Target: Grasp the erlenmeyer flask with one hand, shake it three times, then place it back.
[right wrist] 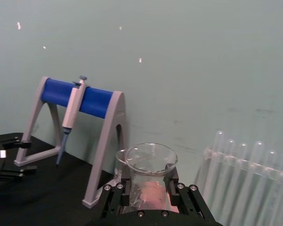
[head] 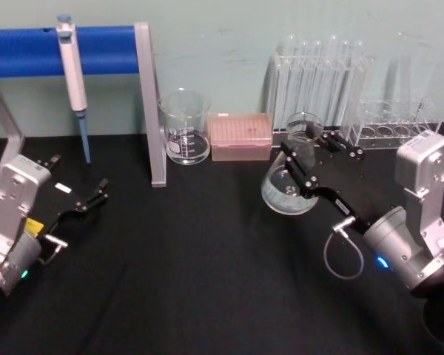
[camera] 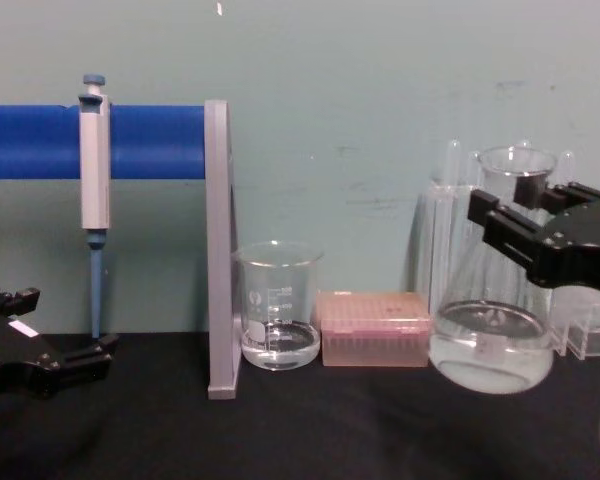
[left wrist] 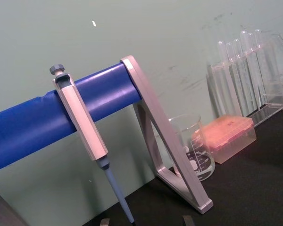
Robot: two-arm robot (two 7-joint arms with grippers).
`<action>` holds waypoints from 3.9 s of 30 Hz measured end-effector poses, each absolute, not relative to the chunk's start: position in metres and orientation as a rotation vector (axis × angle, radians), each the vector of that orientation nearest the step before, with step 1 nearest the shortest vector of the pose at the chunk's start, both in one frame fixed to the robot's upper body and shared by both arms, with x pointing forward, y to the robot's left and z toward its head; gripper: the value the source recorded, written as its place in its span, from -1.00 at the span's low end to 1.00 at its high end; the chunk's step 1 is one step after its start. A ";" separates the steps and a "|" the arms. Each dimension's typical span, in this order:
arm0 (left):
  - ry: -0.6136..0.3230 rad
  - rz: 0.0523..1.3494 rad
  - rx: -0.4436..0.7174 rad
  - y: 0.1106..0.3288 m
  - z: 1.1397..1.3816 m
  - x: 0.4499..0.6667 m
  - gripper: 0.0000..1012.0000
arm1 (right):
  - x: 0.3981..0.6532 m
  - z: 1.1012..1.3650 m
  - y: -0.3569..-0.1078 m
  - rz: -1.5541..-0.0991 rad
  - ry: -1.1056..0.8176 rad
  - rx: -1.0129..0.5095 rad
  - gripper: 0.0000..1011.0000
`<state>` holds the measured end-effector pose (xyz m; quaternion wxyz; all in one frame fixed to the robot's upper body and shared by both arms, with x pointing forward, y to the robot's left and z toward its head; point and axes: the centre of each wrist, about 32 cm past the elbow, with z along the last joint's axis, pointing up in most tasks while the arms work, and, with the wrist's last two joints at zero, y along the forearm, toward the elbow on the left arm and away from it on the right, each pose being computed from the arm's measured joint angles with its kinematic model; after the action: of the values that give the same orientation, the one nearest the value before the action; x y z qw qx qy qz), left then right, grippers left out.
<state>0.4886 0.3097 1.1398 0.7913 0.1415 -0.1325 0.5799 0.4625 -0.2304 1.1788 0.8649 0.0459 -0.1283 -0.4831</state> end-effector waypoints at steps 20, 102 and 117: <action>-0.285 1.248 0.304 0.310 1.140 0.489 0.98 | 0.489 1.172 -0.190 -0.780 -0.215 0.127 -0.11; -0.285 1.248 0.304 0.310 1.140 0.489 0.98 | 0.518 1.138 -0.180 -0.473 -0.158 0.016 -0.11; -0.285 1.248 0.304 0.310 1.140 0.489 0.98 | 0.523 1.131 -0.181 -0.460 -0.144 0.008 -0.11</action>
<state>0.4886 0.3097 1.1398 0.7913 0.1415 -0.1324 0.5799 0.5225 -0.1807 1.1311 0.9711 0.0039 -0.0715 -0.2277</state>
